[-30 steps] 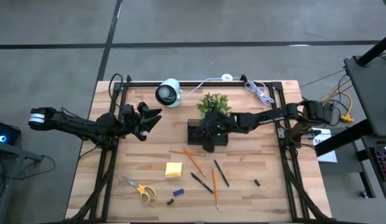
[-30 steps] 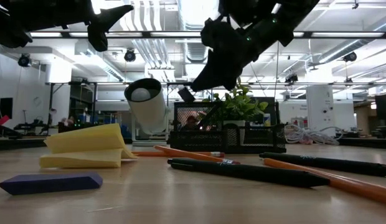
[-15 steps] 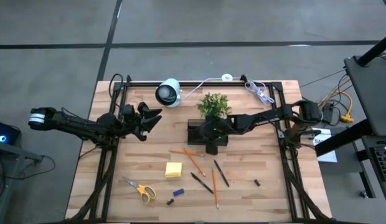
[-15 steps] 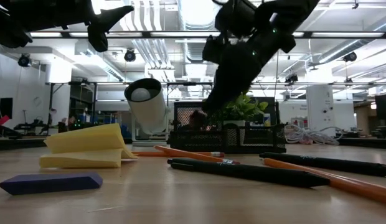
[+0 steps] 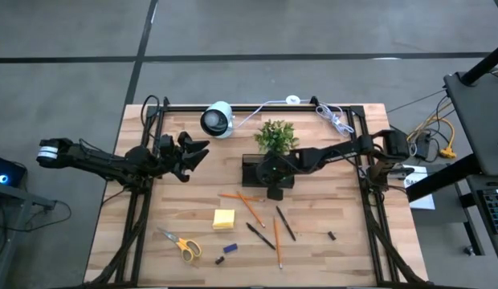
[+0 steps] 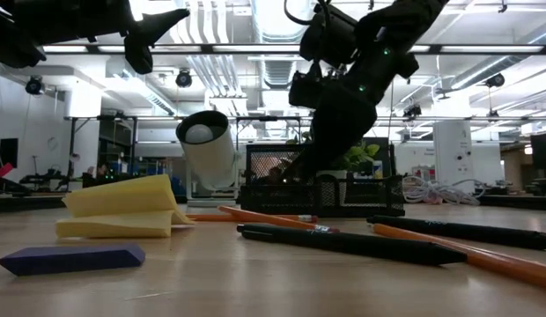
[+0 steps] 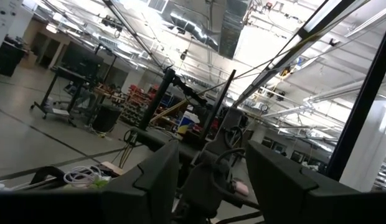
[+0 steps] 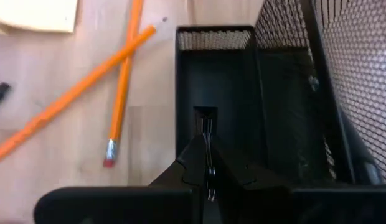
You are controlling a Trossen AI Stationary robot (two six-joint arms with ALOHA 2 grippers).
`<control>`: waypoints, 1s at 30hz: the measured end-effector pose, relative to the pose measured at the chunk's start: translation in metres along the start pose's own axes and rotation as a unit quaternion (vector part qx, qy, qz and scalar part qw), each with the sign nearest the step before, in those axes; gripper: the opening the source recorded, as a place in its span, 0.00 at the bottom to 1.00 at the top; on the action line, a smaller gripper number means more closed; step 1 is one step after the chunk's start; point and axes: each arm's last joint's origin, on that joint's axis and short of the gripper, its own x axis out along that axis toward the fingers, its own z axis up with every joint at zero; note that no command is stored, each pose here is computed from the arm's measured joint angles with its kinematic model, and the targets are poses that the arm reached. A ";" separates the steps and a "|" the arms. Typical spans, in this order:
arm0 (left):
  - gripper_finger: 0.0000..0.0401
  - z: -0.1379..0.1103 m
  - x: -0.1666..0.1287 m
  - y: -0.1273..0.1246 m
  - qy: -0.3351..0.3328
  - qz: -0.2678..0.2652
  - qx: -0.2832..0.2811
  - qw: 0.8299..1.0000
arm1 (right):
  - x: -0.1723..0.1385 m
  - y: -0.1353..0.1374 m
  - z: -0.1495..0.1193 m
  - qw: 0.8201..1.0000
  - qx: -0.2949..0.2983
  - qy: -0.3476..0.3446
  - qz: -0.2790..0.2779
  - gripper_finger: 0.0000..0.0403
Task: Pick and place office supplies into organizer
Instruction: Put the top right black binder clip into the black desk organizer
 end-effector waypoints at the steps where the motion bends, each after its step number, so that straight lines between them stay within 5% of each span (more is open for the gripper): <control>1: 0.43 0.000 0.000 0.000 0.000 0.000 0.000 1.000 | 0.000 0.000 0.000 1.000 -0.002 0.007 -0.001 0.02; 30: 0.43 -0.002 0.001 0.001 0.001 0.014 0.002 1.000 | -0.006 0.001 0.015 0.999 -0.017 0.029 0.000 0.02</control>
